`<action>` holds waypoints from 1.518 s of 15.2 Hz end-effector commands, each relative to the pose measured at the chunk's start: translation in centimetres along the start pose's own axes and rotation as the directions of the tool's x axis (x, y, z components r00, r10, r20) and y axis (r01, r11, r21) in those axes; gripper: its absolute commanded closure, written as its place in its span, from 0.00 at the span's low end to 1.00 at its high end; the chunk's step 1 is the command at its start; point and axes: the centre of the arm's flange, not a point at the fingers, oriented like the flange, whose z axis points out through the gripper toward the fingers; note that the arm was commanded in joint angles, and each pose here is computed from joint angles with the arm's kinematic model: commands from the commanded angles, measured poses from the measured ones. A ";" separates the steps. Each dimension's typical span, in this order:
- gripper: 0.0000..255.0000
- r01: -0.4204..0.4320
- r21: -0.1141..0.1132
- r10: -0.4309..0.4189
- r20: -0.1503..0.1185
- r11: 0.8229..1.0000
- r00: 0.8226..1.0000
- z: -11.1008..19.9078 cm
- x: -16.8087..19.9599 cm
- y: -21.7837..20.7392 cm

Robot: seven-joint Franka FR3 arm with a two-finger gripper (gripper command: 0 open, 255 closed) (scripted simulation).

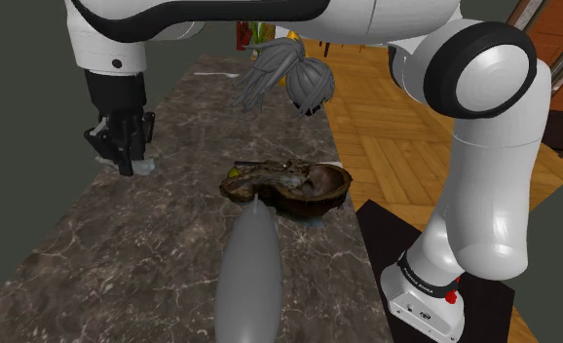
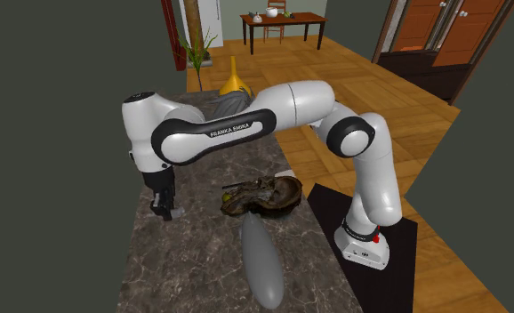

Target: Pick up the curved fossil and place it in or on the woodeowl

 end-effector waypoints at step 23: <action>1.00 0.000 0.000 0.000 0.000 1.000 1.000 -9.0 -9.9 1.7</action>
